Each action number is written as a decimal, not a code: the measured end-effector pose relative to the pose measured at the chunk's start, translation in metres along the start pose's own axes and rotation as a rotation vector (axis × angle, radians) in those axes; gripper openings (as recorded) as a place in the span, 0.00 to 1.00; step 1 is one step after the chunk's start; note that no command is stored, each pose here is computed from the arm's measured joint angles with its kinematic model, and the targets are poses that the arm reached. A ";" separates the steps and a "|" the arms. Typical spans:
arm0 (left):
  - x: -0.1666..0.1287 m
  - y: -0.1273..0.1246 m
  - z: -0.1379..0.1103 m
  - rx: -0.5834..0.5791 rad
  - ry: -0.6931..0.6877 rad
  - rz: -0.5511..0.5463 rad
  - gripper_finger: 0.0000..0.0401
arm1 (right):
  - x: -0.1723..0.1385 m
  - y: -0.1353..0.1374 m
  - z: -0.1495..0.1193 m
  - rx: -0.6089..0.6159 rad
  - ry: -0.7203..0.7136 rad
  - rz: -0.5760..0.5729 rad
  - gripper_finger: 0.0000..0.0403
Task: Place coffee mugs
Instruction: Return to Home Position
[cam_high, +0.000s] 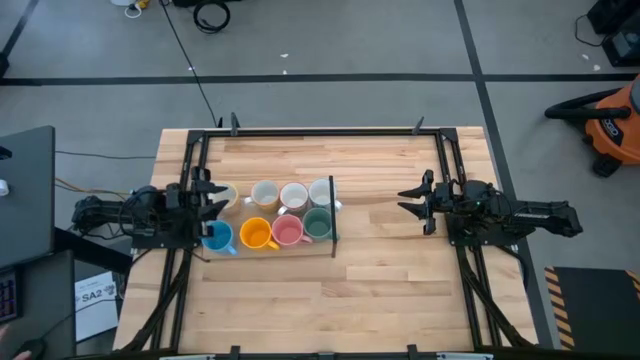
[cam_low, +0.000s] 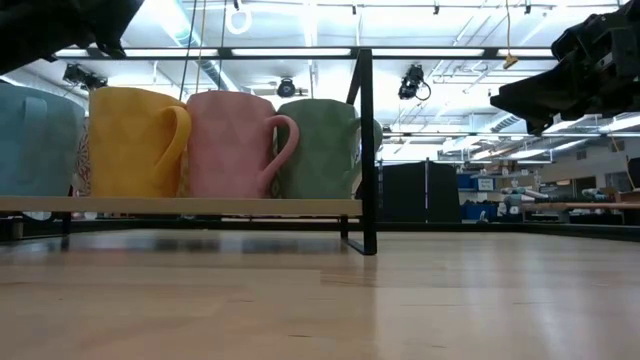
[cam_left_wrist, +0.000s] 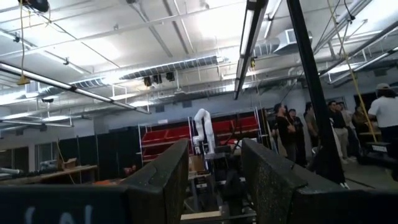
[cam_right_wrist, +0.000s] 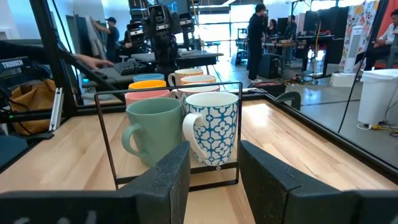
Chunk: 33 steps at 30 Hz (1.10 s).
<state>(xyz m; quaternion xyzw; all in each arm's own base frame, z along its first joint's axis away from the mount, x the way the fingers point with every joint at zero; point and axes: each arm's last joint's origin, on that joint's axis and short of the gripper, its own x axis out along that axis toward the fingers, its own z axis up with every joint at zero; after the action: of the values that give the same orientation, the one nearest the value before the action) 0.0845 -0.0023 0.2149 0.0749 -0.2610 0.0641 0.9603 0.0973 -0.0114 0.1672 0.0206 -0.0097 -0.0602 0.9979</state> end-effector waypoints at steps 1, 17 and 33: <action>0.000 0.000 0.000 0.000 -0.002 0.000 0.39 | 0.000 0.000 0.000 0.000 0.000 0.000 0.35; -0.001 0.003 0.011 -0.122 -0.112 0.019 0.39 | 0.000 0.000 0.000 0.000 0.000 0.000 0.35; -0.003 -0.005 -0.023 -0.059 0.239 -0.041 0.39 | 0.000 0.000 0.000 0.000 -0.002 0.000 0.35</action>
<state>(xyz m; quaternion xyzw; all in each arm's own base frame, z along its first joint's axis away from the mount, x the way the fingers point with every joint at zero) 0.0939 -0.0031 0.1937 0.0436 -0.1447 0.0452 0.9875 0.0973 -0.0114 0.1674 0.0205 -0.0109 -0.0603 0.9979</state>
